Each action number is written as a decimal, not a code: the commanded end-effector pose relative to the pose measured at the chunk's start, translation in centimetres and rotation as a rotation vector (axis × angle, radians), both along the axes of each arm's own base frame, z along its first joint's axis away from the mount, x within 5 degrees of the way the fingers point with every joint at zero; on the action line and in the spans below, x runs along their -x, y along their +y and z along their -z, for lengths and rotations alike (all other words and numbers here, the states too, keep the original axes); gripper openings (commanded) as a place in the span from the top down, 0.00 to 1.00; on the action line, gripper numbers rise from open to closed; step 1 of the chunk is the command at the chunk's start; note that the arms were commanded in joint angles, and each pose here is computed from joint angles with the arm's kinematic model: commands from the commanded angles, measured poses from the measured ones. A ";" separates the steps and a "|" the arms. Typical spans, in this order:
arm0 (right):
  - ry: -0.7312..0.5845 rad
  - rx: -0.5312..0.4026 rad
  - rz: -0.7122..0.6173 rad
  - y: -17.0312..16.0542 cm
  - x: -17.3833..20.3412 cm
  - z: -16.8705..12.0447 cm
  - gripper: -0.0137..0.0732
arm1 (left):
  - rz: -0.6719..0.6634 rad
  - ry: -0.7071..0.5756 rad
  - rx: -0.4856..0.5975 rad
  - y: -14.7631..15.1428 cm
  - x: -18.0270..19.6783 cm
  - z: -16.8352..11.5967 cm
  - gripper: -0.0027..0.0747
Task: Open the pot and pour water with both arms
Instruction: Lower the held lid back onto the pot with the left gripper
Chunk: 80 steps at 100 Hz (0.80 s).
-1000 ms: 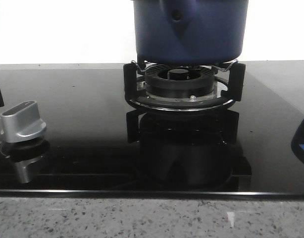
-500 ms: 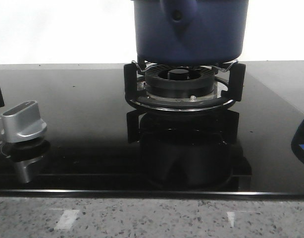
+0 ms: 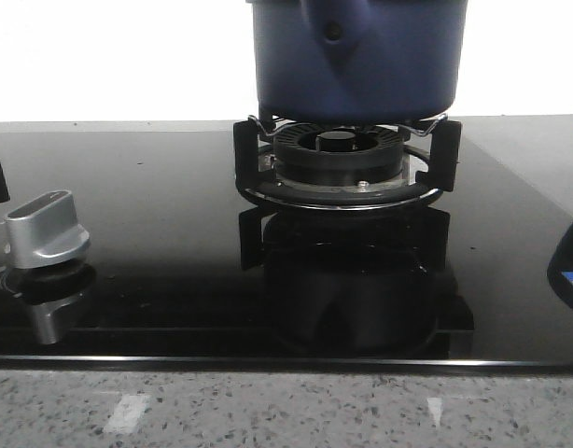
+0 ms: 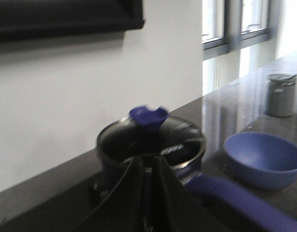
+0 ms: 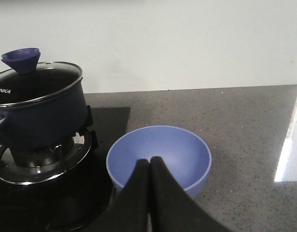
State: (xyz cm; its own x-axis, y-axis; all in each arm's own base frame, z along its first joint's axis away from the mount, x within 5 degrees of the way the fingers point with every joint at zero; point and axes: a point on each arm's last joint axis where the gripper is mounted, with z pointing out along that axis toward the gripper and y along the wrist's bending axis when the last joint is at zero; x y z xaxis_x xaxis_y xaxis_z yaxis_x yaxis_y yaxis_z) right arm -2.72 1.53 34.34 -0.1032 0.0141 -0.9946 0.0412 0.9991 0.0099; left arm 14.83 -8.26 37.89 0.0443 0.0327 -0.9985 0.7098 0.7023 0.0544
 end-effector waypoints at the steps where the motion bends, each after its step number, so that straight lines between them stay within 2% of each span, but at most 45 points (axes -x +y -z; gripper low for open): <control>1: -0.104 0.004 -0.006 0.1 0.3 -0.3 0.93 | -0.128 0.013 0.047 1.5 1.8 1.8 0.99; 12: -0.058 -0.012 -0.019 0.1 -0.2 0.3 0.93 | -0.153 0.014 0.046 2.2 4.4 4.7 0.99; 33: -0.058 -0.014 -0.020 0.1 -0.3 0.4 0.93 | -0.151 -0.062 0.069 3.0 8.1 7.2 0.99; 70: -0.015 -0.015 -0.025 0.2 -0.3 0.7 0.93 | -0.147 -0.126 0.087 3.3 9.6 7.5 0.99; 80: -0.015 -0.015 -0.025 0.2 -0.3 0.7 0.93 | -0.102 -0.124 0.090 3.0 9.8 7.5 0.99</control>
